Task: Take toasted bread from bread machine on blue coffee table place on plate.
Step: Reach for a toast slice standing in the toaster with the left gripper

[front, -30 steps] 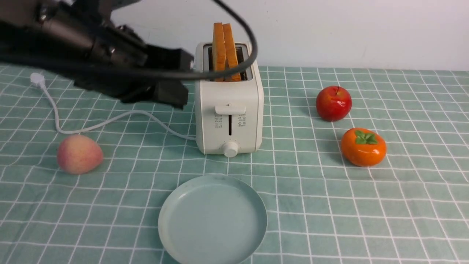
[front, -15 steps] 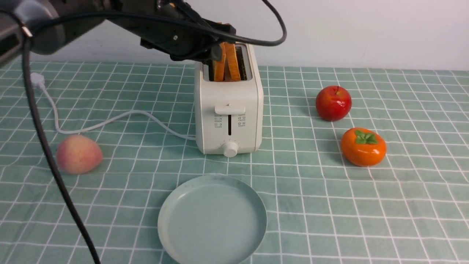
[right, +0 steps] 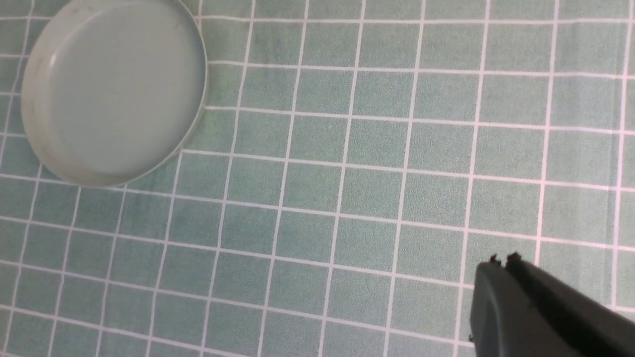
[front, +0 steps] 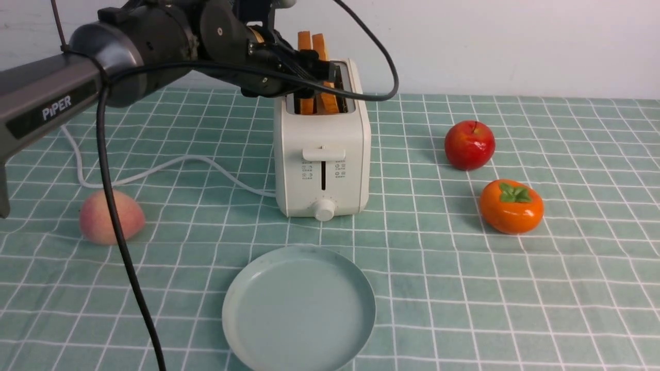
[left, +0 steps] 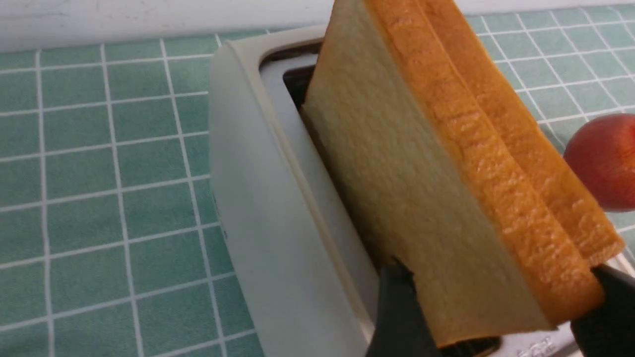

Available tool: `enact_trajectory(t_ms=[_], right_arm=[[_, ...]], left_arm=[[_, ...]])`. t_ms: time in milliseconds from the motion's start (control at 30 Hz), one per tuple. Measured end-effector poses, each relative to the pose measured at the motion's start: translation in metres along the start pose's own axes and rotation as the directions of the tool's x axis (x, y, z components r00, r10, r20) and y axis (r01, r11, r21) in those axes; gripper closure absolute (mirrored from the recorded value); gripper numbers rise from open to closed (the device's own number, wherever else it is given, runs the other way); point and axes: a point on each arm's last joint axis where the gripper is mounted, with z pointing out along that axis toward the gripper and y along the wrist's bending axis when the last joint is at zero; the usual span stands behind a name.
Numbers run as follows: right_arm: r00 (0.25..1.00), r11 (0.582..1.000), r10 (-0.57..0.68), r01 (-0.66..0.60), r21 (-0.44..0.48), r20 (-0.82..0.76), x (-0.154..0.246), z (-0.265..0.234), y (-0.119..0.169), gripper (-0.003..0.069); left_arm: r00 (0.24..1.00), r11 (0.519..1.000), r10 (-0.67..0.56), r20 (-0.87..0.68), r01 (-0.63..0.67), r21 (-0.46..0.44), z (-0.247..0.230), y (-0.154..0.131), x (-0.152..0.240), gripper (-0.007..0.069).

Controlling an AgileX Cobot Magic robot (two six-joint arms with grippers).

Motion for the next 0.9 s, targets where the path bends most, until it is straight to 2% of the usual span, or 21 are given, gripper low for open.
enact_trajectory(t_ms=[233, 367, 467, 633, 800, 900], right_arm=[[1.0, 1.0, -0.002, 0.001, -0.015, -0.019, 0.002, 0.0, 0.001, 0.0654], [1.0, 1.0, -0.015, 0.014, -0.022, -0.022, 0.002, 0.0, 0.002, 0.065], [1.0, 1.0, -0.018, 0.017, -0.023, -0.024, 0.002, 0.0, 0.002, 0.0648], [0.999, 0.999, -0.032, 0.031, -0.025, -0.031, 0.003, 0.0, 0.002, 0.0647], [0.998, 0.999, -0.044, 0.042, -0.027, -0.04, 0.004, 0.0, 0.002, 0.0647], [0.998, 0.999, -0.042, 0.041, -0.029, -0.037, 0.003, 0.0, 0.002, 0.0647]], left_arm=[[0.998, 0.998, 0.064, 0.003, -0.064, -0.029, 0.0, 0.002, 0.0, 0.0321], [0.997, 0.996, 0.078, 0.02, -0.077, -0.034, 0.0, 0.002, -0.002, 0.0482], [0.997, 0.997, 0.076, 0.022, -0.075, -0.035, 0.0, 0.002, -0.002, 0.0562], [0.996, 0.996, 0.083, 0.025, -0.082, -0.037, -0.005, 0.002, -0.005, 0.0577], [0.989, 0.993, 0.116, 0.088, -0.113, -0.043, -0.054, -0.007, -0.031, 0.0577], [0.981, 0.991, 0.133, 0.141, -0.128, -0.046, -0.11, -0.015, -0.052, 0.0577]])
